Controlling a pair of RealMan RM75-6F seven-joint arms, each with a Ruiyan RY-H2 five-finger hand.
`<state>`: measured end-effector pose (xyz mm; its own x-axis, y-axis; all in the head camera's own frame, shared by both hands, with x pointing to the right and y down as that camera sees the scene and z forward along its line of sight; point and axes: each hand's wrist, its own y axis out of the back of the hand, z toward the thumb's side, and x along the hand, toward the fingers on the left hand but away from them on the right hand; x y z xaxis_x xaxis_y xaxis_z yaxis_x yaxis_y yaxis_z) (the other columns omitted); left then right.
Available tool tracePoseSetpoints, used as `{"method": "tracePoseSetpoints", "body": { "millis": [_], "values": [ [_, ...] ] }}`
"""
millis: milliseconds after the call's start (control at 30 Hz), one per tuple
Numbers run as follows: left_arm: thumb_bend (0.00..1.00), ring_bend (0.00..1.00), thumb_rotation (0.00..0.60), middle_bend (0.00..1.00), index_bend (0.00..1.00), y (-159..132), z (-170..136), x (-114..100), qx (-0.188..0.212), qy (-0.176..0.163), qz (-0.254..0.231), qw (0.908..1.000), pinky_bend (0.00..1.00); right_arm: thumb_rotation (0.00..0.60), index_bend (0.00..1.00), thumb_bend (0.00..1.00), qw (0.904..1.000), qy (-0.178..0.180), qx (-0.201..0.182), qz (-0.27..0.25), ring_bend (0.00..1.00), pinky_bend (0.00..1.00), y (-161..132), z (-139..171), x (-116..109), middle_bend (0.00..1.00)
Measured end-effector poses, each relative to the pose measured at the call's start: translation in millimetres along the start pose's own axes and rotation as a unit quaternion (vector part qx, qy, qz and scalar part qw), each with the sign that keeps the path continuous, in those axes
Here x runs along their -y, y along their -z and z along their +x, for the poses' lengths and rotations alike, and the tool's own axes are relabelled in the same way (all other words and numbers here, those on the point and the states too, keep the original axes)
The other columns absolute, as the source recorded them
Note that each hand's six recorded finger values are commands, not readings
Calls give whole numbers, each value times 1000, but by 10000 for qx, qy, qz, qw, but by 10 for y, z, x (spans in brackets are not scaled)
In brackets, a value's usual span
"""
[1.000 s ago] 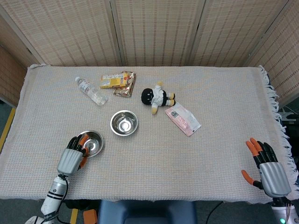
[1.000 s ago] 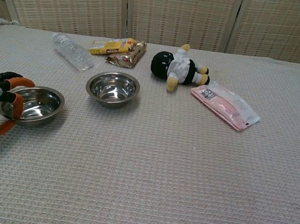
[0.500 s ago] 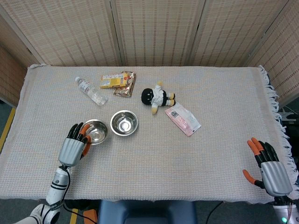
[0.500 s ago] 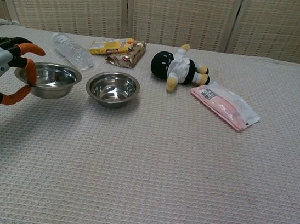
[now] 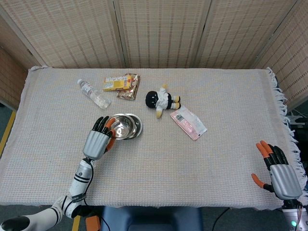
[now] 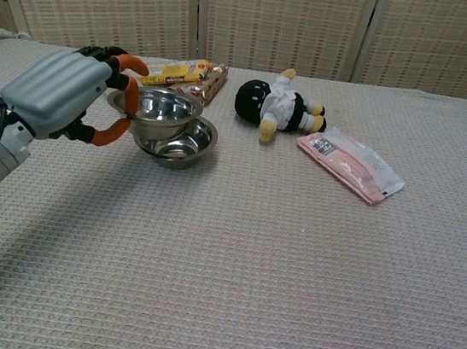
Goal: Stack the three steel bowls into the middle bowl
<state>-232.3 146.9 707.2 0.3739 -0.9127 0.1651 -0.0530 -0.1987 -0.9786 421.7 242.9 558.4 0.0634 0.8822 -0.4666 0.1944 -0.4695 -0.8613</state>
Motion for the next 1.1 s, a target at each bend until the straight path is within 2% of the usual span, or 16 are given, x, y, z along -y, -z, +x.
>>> {"method": "tracePoseSetpoints", "body": {
  "millis": [133,200,300,333,367,400,533,800,967,1033,1100],
  "values": [
    [449,98,600,168,606,-43,99,133,30,124,187,9997,145,600,0,198,10000,7,47,12,0,0,30,2,-15,0],
    [449,98,600,168,529,-46,134,181,11,163,209,9996,145,600,0,197,10000,-5,82,19,0,0,48,1,-14,0],
    [449,81,600,144,244,-42,173,262,-24,272,226,9994,144,600,0,197,9999,-12,124,45,0,0,66,-4,-11,0],
    [449,62,600,119,114,-36,178,300,-45,352,234,9991,144,600,0,197,9999,-5,129,49,0,0,67,-5,-13,0],
    [450,46,600,98,38,-34,180,330,-66,421,234,9988,143,600,0,197,9999,4,137,54,0,0,68,-5,-16,0],
    [450,32,600,78,4,-31,181,359,-90,492,234,9985,142,600,0,197,9999,11,140,53,0,0,68,-5,-18,0],
    [450,2,600,11,0,-31,175,431,-143,714,192,9972,135,600,0,197,9999,28,161,10,0,0,69,-8,-21,0],
    [444,0,600,0,0,-16,30,289,-90,815,-224,9964,110,600,0,197,9998,133,121,43,0,0,58,17,-81,0],
    [423,0,600,0,0,230,-422,-24,-103,1172,-725,9904,70,600,0,195,9994,262,109,219,0,0,52,80,-150,0],
    [420,0,600,0,0,431,-698,-201,-220,1374,-866,9865,56,600,0,191,9990,247,150,345,0,0,57,110,-152,0],
    [417,0,600,0,0,727,-1087,-423,-497,1621,-939,9810,45,600,0,188,9983,222,205,501,0,0,59,149,-151,0]
  ]
}}
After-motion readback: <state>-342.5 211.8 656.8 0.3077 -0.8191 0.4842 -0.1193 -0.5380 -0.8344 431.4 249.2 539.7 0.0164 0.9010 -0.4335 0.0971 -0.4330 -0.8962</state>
